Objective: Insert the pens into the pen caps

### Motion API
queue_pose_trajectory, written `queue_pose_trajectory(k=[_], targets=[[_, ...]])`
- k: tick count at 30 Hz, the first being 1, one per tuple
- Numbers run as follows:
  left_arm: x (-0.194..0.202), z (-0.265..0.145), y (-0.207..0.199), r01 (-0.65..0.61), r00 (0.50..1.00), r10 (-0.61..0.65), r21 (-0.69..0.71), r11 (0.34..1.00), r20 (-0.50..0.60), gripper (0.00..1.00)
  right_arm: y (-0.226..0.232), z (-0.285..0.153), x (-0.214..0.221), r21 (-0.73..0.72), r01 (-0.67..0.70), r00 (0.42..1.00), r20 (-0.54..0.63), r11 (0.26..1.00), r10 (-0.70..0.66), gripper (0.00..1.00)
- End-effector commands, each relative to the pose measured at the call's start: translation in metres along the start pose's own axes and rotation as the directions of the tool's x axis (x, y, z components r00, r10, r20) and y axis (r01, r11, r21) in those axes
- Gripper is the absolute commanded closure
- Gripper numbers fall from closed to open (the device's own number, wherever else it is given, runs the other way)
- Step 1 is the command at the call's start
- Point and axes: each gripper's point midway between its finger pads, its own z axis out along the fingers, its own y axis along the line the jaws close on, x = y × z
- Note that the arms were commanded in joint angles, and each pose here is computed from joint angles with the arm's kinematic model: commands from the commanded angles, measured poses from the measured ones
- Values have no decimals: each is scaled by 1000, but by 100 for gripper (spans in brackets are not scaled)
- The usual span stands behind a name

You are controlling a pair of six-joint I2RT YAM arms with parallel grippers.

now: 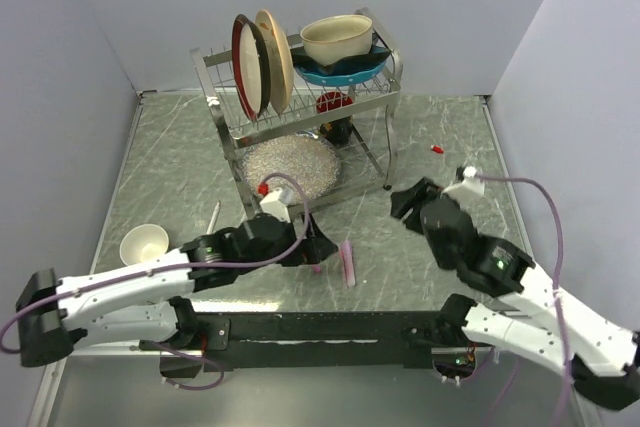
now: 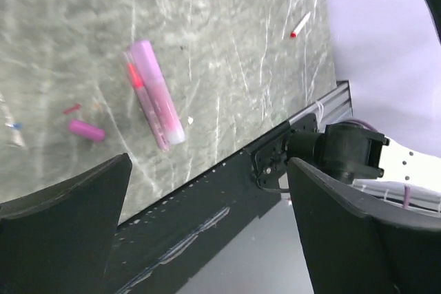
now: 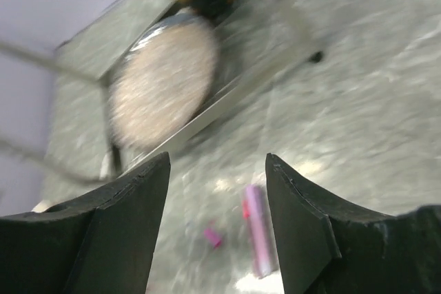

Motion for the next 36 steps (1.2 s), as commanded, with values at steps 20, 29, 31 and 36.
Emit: queue_pose_trajectory(k=[20,29,31,36], targets=[[-80,-99,52,-443,827,505,-268,856,245,1,-267,46,-8,759,-451,862,233,470,450,37],[-75,-96,61,-445,833,512,-296,845,209,0,-303,70,-12,804,-415,849,174,426,499,38],[-72,-93,60,-455,833,517,-285,843,198,1,-310,71,-8,820,-411,847,182,398,499,39],[-67,-89,57,-479,831,528,-261,838,173,1,-317,65,19,854,-411,816,190,318,546,41]])
